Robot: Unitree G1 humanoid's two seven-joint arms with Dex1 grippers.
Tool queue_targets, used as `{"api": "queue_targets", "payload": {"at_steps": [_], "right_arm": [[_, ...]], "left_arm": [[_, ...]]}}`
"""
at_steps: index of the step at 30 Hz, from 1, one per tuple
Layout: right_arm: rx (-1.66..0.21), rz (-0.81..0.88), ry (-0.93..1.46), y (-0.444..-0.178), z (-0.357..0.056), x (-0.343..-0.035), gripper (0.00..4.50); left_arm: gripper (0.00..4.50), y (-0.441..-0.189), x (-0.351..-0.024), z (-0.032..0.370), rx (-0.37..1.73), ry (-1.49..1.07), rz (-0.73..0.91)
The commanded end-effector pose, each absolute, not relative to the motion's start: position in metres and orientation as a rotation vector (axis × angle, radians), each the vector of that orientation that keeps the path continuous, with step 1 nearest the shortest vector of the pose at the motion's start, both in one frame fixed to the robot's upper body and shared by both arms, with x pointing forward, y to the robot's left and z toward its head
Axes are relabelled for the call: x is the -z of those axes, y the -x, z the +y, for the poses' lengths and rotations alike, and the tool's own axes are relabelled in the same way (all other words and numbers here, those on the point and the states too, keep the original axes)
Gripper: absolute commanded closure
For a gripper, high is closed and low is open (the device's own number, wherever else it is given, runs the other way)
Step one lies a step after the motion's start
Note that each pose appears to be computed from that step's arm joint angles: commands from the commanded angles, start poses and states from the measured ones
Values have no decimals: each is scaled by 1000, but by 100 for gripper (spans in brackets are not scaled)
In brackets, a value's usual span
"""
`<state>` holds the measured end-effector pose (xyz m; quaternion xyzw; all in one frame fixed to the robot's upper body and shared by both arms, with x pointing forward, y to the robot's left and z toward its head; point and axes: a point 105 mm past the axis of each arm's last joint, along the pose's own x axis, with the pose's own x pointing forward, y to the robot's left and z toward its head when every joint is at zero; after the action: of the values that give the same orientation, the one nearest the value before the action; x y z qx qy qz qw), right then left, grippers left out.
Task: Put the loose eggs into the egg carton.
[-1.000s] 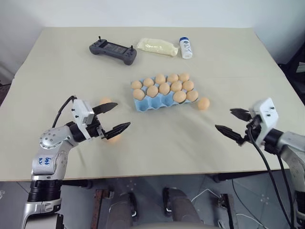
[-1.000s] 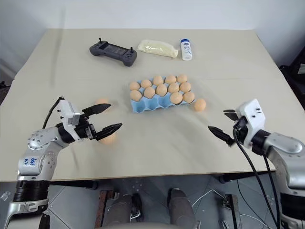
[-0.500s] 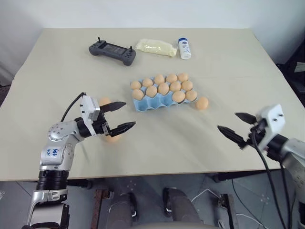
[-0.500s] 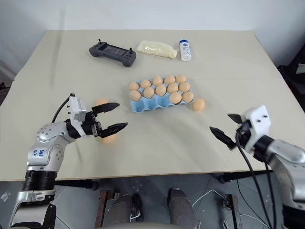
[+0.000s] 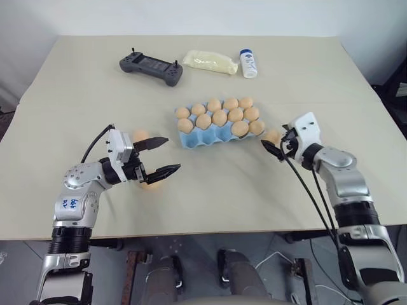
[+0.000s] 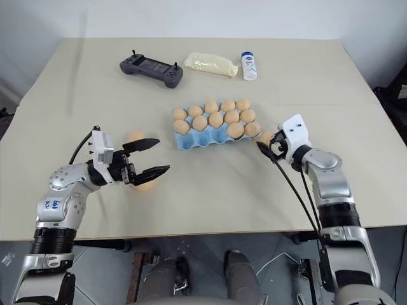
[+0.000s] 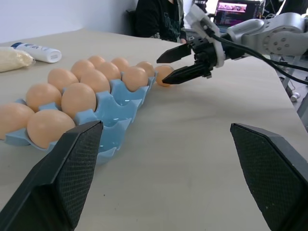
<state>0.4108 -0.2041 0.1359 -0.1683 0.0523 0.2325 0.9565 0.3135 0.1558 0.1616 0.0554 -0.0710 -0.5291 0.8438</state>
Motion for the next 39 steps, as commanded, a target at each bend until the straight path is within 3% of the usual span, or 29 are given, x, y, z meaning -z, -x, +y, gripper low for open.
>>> {"api": "queue_targets", "payload": {"at_steps": [1, 2, 5, 9, 11, 16, 21, 31, 39], "right_arm": [[-470, 86, 341, -419, -204, -140, 4], [-472, 89, 336, -420, -204, -139, 4], [-475, 89, 289, -422, -204, -139, 67], [-483, 68, 268, -417, -204, -145, 207], [-495, 63, 280, -409, -206, -150, 248], [-535, 36, 328, -384, -202, -172, 255], [-643, -17, 314, -371, -163, -199, 257], [-760, -72, 256, -404, -78, -207, 257], [-795, -66, 245, -420, -55, -202, 257]], "left_arm": [[0, -308, -173, 159, 1101, -151, -203], [0, -307, -173, 159, 1096, -153, -204], [0, -305, -173, 161, 1082, -156, -205], [0, -302, -173, 164, 1060, -157, -206], [0, -300, -172, 165, 1048, -158, -206], [0, -296, -172, 169, 1016, -163, -209], [0, -293, -174, 172, 997, -164, -210], [0, -295, -172, 176, 1010, -189, -189], [0, -293, -172, 178, 990, -205, -195]]}}
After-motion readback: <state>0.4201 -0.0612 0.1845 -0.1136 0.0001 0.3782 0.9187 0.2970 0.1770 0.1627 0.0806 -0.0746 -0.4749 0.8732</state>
